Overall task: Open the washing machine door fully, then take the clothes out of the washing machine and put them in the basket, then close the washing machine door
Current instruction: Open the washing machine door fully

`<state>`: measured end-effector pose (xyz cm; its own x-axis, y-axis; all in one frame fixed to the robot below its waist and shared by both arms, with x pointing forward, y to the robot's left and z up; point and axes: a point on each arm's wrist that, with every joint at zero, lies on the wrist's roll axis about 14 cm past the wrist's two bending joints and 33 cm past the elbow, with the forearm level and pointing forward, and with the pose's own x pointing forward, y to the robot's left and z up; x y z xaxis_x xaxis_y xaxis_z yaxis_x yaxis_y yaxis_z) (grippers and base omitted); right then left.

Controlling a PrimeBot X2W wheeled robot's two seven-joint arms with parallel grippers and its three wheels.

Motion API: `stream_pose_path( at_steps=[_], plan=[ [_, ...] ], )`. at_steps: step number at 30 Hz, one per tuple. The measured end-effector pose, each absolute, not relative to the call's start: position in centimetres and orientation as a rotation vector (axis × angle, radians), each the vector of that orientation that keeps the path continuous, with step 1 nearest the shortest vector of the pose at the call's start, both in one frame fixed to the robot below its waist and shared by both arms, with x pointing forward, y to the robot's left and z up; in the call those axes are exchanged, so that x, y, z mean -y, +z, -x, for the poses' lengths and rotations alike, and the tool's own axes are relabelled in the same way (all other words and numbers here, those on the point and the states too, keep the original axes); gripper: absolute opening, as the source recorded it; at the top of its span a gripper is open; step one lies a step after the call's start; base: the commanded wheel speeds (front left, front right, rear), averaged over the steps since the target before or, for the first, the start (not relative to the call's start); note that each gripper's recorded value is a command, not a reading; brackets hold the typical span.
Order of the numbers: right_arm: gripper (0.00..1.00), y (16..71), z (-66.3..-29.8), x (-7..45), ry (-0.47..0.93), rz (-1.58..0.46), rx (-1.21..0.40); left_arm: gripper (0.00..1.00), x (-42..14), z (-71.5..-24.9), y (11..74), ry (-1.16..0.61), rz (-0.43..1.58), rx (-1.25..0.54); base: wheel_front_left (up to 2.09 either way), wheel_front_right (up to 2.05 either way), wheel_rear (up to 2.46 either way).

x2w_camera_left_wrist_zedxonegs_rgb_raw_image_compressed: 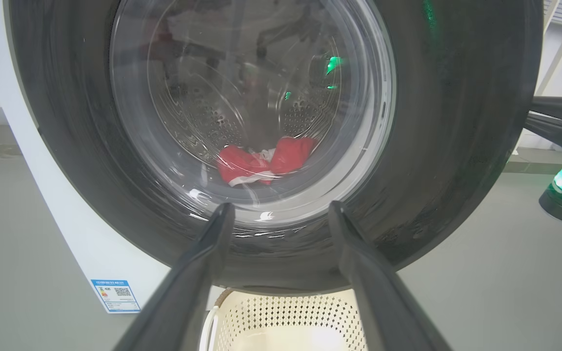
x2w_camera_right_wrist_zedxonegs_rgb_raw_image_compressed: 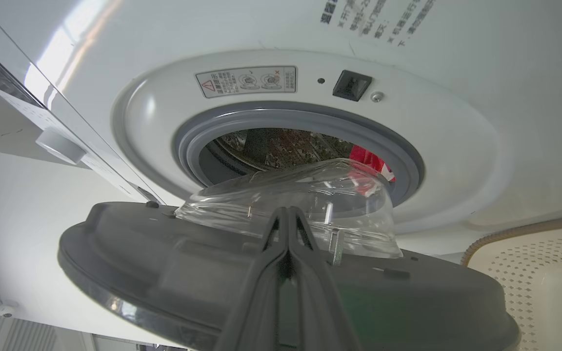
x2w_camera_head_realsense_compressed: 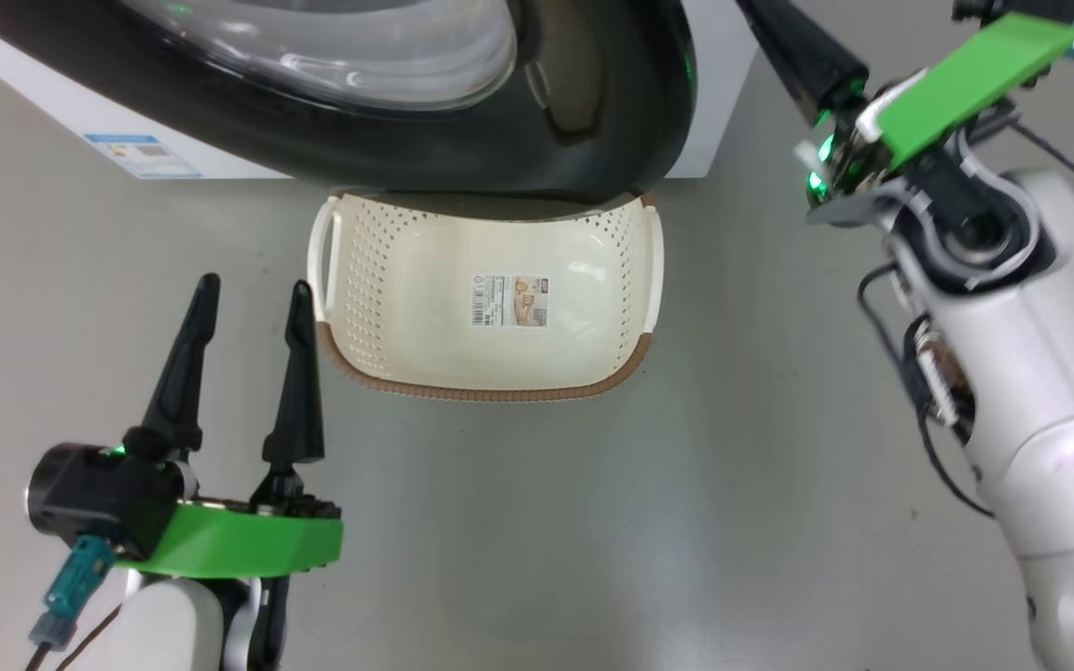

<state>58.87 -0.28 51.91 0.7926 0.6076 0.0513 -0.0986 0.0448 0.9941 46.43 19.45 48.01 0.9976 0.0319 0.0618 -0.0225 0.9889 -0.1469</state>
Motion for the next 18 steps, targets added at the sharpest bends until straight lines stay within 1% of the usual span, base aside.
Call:
stream_pose_path(
  at_steps=[5,10,18],
  plan=[
    [0.00,52.3,-58.8,-1.2,0.669,-1.509,-0.585,1.00,-19.6,-46.2,48.0,0.031,0.144,0.061,0.00,0.00,0.00],
    [0.00,52.4,-57.9,-2.6,0.779,-1.534,-0.734,1.00,-19.7,-46.0,48.1,0.035,0.143,0.062,0.00,0.00,0.00],
    [0.00,51.9,-57.5,-3.3,0.825,-1.517,-0.845,1.00,-20.1,-45.8,48.1,0.044,0.143,0.059,0.00,0.00,0.00]
  ],
)
